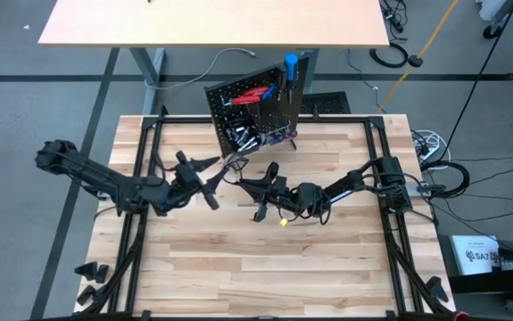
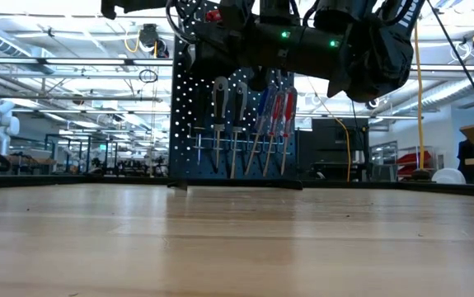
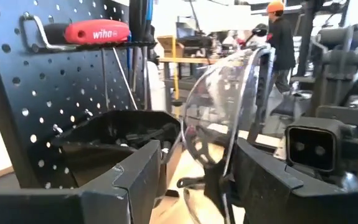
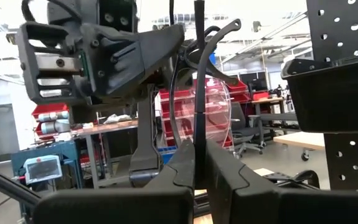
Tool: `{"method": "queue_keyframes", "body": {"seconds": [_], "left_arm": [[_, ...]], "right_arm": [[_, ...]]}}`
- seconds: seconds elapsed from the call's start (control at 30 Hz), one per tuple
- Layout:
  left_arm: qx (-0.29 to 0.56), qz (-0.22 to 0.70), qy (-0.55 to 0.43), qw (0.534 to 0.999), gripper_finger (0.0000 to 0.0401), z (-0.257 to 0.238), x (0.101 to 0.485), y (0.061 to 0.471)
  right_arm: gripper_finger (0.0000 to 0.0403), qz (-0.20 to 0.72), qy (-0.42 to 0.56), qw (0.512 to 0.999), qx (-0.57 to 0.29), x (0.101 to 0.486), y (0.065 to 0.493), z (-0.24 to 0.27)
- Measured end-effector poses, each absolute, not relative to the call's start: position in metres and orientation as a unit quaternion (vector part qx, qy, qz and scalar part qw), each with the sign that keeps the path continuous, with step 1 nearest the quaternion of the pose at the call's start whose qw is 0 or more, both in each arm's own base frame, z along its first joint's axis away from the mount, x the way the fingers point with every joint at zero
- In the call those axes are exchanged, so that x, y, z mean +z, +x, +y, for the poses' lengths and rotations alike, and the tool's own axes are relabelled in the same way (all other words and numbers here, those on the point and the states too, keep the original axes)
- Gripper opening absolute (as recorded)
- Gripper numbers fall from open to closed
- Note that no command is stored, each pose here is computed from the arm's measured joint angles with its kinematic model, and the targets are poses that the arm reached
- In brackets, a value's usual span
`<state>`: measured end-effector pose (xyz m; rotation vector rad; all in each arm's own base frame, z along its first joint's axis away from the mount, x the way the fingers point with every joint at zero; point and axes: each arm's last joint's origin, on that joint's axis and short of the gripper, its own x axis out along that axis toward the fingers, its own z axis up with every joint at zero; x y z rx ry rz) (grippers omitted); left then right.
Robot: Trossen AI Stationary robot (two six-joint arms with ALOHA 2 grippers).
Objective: Hang tools onto peg board
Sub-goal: Put the safety glass into the black bin on the pegboard
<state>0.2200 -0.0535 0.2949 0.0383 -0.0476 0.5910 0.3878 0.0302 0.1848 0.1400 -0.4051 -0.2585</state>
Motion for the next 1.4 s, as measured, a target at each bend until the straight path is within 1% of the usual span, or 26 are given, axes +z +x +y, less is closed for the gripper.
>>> {"method": "queue_keyframes", "body": {"seconds": [0.17, 0.37, 0.47, 0.57, 0.63, 0.73, 0.83, 0.87, 1.03, 1.13, 1.3, 1.4], "left_arm": [[0.321, -0.010, 0.040, 0.946, 0.0198, -0.058, 0.300, 0.234], [0.352, 0.006, 0.051, 0.934, 0.0198, -0.060, 0.296, 0.244], [0.365, 0.008, 0.051, 0.930, 0.0189, -0.062, 0.296, 0.245], [0.374, 0.010, 0.058, 0.926, 0.0162, -0.065, 0.298, 0.244], [0.376, 0.011, 0.063, 0.924, 0.0134, -0.067, 0.300, 0.243], [0.373, 0.013, 0.073, 0.925, 0.0083, -0.069, 0.302, 0.243], [0.371, 0.013, 0.082, 0.925, 0.0026, -0.071, 0.303, 0.243], [0.371, 0.013, 0.081, 0.925, 0.0018, -0.071, 0.303, 0.243], [0.381, 0.007, 0.076, 0.921, 0.0022, -0.070, 0.305, 0.242], [0.404, 0.012, 0.083, 0.911, 0.0019, -0.073, 0.312, 0.240], [0.450, 0.034, 0.115, 0.885, 0.0018, -0.084, 0.344, 0.234], [0.483, 0.054, 0.121, 0.866, 0.0017, -0.087, 0.366, 0.229]], "right_arm": [[0.0005, -0.200, 0.070, 0.967, -0.138, 0.185, 0.388, 0.030], [0.0005, -0.200, 0.070, 0.968, -0.137, 0.185, 0.388, 0.030], [0.0006, -0.199, 0.070, 0.968, -0.137, 0.185, 0.388, 0.030], [0.0011, -0.199, 0.070, 0.968, -0.137, 0.185, 0.388, 0.030], [0.0012, -0.199, 0.069, 0.968, -0.136, 0.185, 0.388, 0.030], [0.0017, -0.199, 0.064, 0.969, -0.135, 0.185, 0.388, 0.030], [0.0030, -0.200, 0.063, 0.969, -0.132, 0.185, 0.388, 0.031], [0.0036, -0.200, 0.063, 0.969, -0.132, 0.185, 0.388, 0.031], [0.0078, -0.204, 0.056, 0.968, -0.135, 0.186, 0.387, 0.030], [0.0105, -0.203, 0.049, 0.968, -0.141, 0.188, 0.387, 0.030], [0.0137, -0.211, 0.002, 0.965, -0.158, 0.204, 0.382, 0.034], [0.0144, -0.204, -0.034, 0.956, -0.206, 0.214, 0.372, 0.038]]}}
